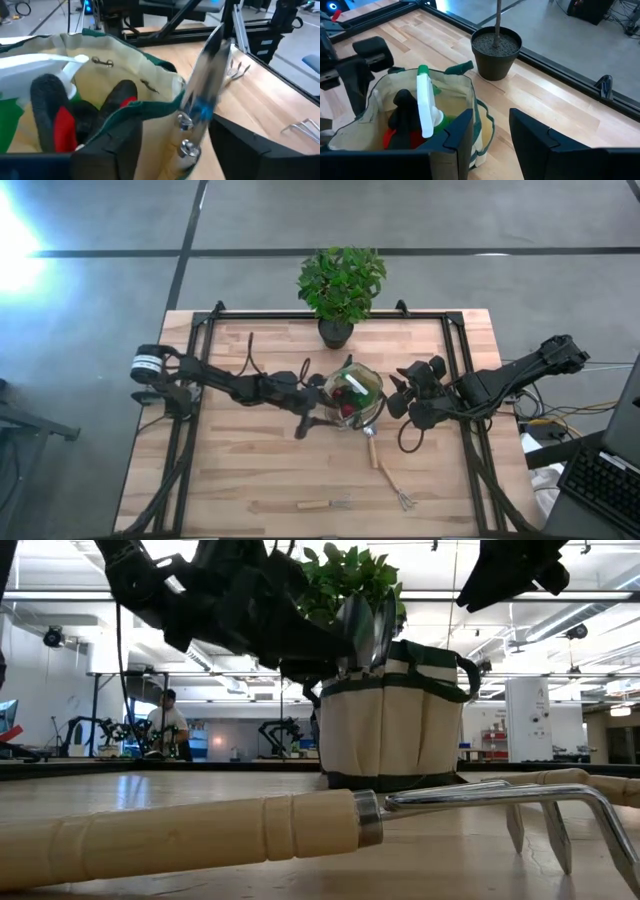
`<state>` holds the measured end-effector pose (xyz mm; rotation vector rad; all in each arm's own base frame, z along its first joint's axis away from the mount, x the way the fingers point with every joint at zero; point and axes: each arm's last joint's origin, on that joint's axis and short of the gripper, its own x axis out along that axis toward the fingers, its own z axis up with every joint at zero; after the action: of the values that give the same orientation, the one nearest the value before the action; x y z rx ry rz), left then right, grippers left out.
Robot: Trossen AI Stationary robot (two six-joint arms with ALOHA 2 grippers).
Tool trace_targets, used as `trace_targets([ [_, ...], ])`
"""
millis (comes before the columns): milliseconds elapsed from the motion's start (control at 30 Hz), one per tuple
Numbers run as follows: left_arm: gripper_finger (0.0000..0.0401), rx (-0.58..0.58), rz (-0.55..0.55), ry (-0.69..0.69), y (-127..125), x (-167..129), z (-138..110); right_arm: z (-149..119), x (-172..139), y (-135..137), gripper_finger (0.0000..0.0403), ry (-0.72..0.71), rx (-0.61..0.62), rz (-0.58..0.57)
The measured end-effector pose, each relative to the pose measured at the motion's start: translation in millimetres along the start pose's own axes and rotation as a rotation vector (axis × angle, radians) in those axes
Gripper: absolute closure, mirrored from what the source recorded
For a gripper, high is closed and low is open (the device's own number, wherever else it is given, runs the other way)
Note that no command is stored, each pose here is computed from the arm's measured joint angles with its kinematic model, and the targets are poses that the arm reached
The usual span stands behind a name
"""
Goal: Pick & Place Garden tools in Gardening bag
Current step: Put the bottom brown trowel into the side pocket of the gardening bag, then put the brown trowel into the side pocket of the gardening bag
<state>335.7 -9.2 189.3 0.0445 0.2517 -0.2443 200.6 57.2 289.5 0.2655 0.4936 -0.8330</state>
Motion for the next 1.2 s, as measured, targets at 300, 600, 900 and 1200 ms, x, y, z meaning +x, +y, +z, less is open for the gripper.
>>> trace_targets([
  [300,0.0120,-0.027,-0.004,0.042,-4,-21,18,0,0,0,0.0269,0.003,-0.001,0.001],
  [600,0.0121,-0.049,0.082,0.100,-7,-53,37,-1,0,0,0.0278,0.007,-0.002,0.003],
  [900,0.0121,-0.099,0.417,0.182,-3,-77,42,-2,1,-1,0.0287,0.009,-0.013,-0.001],
  [1200,0.0124,-0.109,0.761,0.275,5,-84,32,-14,7,-4,0.0287,0.023,-0.073,-0.024],
])
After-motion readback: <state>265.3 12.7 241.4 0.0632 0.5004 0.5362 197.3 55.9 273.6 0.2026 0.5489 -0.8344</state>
